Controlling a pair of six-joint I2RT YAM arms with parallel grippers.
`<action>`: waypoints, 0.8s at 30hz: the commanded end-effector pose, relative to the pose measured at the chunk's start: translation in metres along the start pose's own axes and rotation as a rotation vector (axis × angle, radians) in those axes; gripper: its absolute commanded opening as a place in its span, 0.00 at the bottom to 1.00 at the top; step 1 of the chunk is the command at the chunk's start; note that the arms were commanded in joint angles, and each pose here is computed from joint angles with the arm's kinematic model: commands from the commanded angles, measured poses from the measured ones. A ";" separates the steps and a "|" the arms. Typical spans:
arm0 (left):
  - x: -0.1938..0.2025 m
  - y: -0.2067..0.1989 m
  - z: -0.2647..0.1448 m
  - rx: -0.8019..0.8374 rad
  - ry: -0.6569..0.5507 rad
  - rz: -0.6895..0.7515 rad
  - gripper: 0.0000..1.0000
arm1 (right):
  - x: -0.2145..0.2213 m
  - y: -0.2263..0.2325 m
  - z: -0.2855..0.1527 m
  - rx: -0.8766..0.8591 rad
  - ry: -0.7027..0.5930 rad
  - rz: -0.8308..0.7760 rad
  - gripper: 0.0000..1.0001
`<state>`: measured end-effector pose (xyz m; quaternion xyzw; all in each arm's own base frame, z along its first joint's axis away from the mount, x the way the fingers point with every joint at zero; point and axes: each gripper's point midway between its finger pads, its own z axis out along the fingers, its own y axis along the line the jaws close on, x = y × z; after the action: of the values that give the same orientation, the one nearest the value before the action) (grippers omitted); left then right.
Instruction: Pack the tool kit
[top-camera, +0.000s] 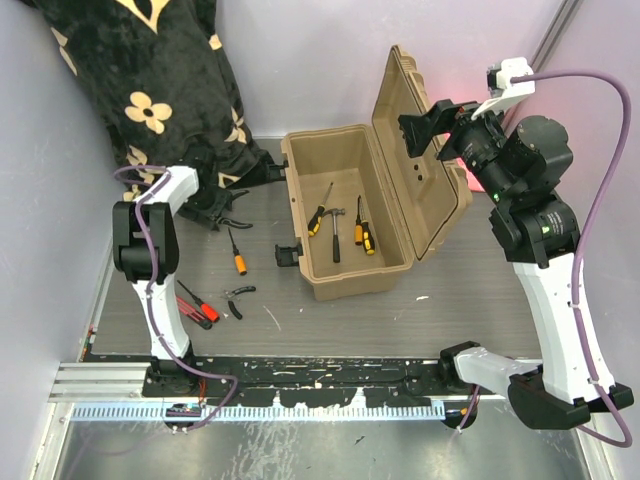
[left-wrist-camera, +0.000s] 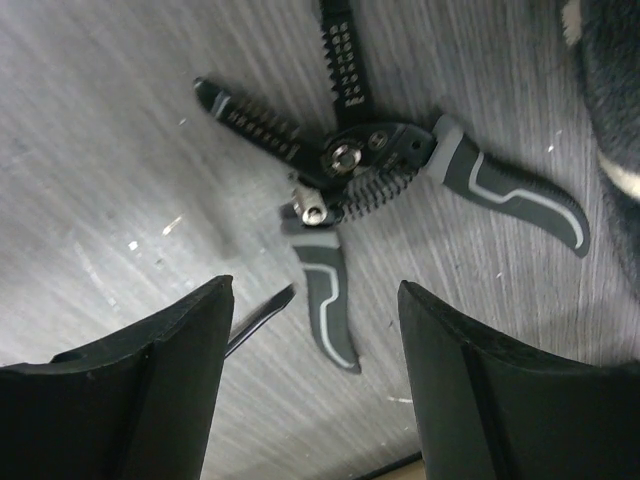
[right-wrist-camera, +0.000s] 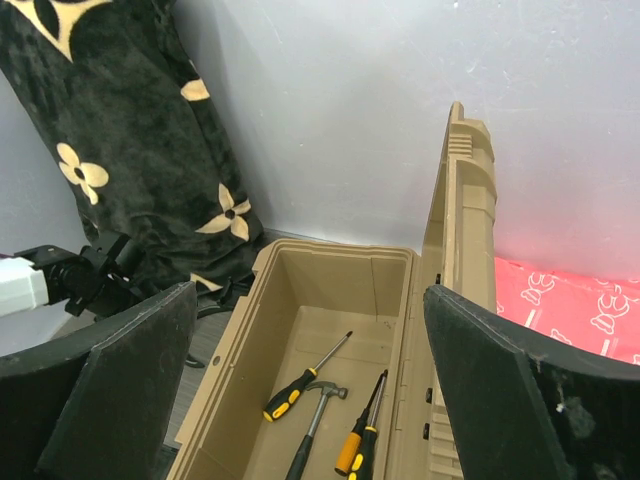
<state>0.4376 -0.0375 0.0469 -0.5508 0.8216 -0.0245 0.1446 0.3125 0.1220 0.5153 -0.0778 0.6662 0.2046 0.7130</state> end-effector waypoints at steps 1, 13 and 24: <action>-0.011 -0.029 0.003 0.078 -0.015 -0.030 0.67 | -0.026 0.001 -0.009 0.010 -0.067 -0.002 1.00; 0.001 -0.015 0.033 0.012 0.025 -0.024 0.48 | -0.020 0.001 0.007 0.008 -0.040 0.008 1.00; 0.020 0.020 0.033 -0.036 0.089 0.083 0.00 | -0.019 -0.003 0.004 0.025 -0.041 -0.003 1.00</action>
<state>0.4542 -0.0496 0.0255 -0.5438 0.8254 -0.0627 0.1382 0.3291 0.1248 0.5039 -0.0723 0.6875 0.1972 0.6952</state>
